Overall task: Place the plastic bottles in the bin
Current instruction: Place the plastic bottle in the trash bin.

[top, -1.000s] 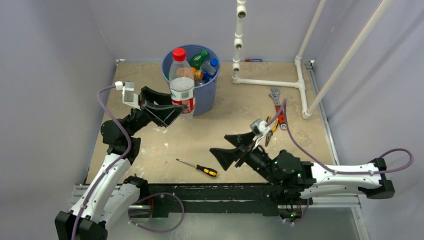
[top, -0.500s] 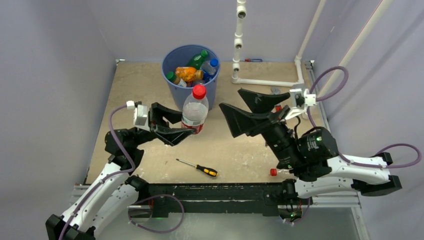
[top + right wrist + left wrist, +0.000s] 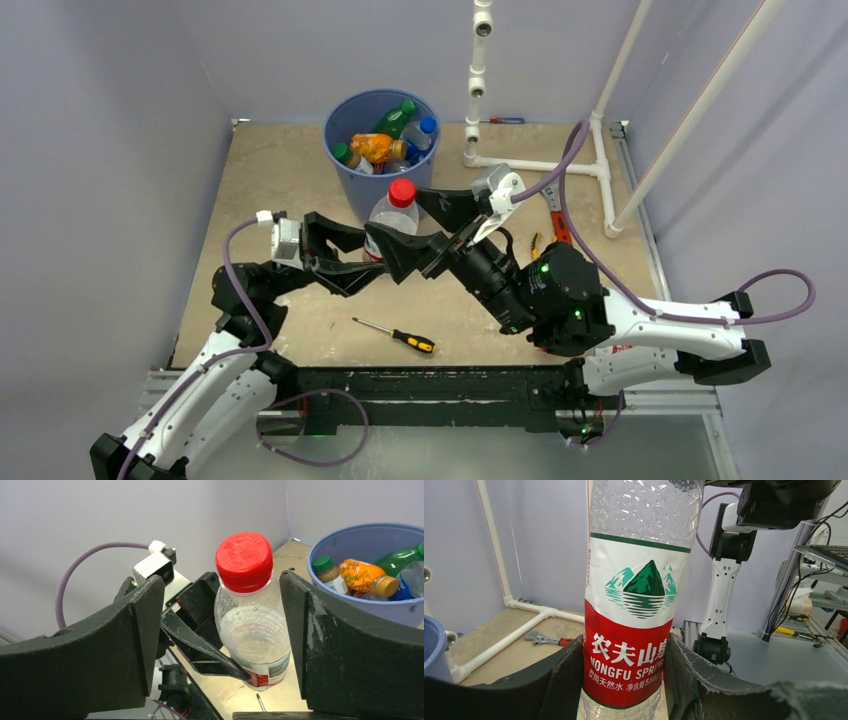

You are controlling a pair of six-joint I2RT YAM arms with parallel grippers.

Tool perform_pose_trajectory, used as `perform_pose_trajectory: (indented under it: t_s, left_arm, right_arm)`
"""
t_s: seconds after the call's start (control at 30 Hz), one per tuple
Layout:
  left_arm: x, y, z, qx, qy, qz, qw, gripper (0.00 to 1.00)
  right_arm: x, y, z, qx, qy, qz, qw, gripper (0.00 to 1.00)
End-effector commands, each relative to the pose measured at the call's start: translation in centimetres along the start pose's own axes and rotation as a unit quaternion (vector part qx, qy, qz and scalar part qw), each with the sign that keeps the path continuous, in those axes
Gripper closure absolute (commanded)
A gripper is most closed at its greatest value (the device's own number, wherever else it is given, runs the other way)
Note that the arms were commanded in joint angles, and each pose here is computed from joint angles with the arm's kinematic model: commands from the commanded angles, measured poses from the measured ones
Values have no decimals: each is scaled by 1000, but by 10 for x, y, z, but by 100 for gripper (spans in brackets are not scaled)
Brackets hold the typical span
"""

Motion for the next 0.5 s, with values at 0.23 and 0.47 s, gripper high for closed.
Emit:
perform_pose_trajectory:
  t_s: [0.23,0.47]
  left_arm:
    - [-7,-1,-7,-11,29,6,999,83]
    - [-10,-1,-7,-8,33,7,999,83]
  right_arm:
    - [-10,6,-27,-39,3,35,999,25]
    - [-5,16,-34,-29,14,21,999,43]
Point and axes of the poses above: each gripper's point midway between its finger pads, its own y axis out along the fingers, its own x axis along the line the jaws close on, z = x × y, the point moved 3 cm from there along -y, back along the fingers, and after that the axes turned 3 degrees about -y, right-handed, at the moved point
